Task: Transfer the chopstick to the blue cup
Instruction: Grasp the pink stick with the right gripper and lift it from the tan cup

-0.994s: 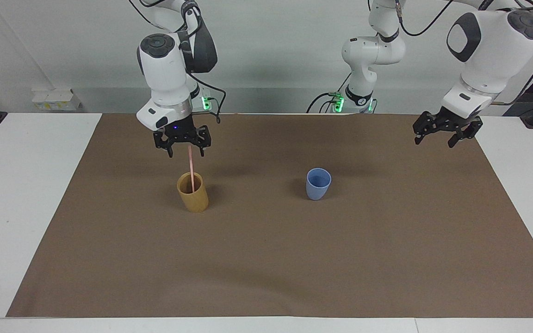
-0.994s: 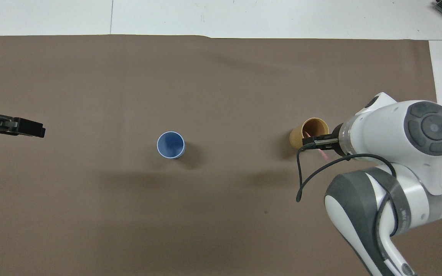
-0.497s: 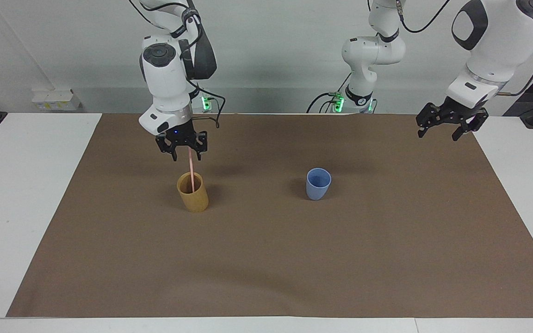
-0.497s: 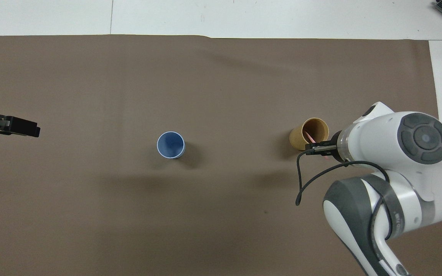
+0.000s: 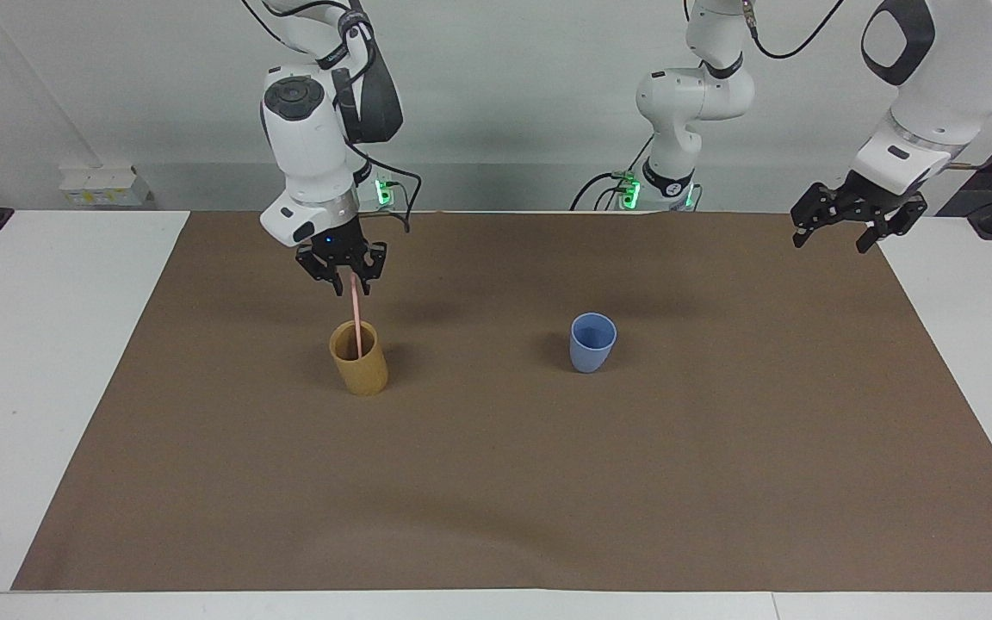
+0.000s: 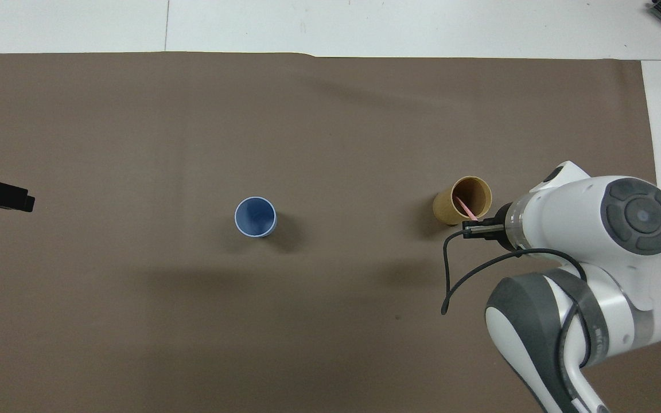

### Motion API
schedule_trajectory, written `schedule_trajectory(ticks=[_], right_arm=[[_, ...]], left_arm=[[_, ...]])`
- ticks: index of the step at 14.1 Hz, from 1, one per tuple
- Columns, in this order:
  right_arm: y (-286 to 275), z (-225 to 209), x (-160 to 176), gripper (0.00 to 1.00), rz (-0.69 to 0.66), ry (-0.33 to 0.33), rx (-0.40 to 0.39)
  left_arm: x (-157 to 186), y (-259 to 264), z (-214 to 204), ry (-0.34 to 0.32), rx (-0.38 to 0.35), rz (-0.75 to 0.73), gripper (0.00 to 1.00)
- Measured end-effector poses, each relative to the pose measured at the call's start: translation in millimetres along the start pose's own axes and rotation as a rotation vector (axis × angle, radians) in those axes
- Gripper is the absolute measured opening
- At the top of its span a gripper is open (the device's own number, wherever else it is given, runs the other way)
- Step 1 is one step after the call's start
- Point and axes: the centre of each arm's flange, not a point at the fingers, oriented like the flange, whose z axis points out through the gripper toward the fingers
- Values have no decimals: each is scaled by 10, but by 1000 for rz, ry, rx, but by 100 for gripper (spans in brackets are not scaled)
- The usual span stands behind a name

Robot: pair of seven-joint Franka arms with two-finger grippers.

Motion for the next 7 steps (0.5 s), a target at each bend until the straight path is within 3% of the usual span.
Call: schedule_trajectory(ticks=[5, 7], right_arm=[[0, 7, -7, 22, 0, -2, 0], [-11, 3, -9, 8, -2, -1, 0]], left_arm=[[-9, -28, -1, -2, -1, 4, 100], [-1, 19, -14, 0, 0, 13, 100]])
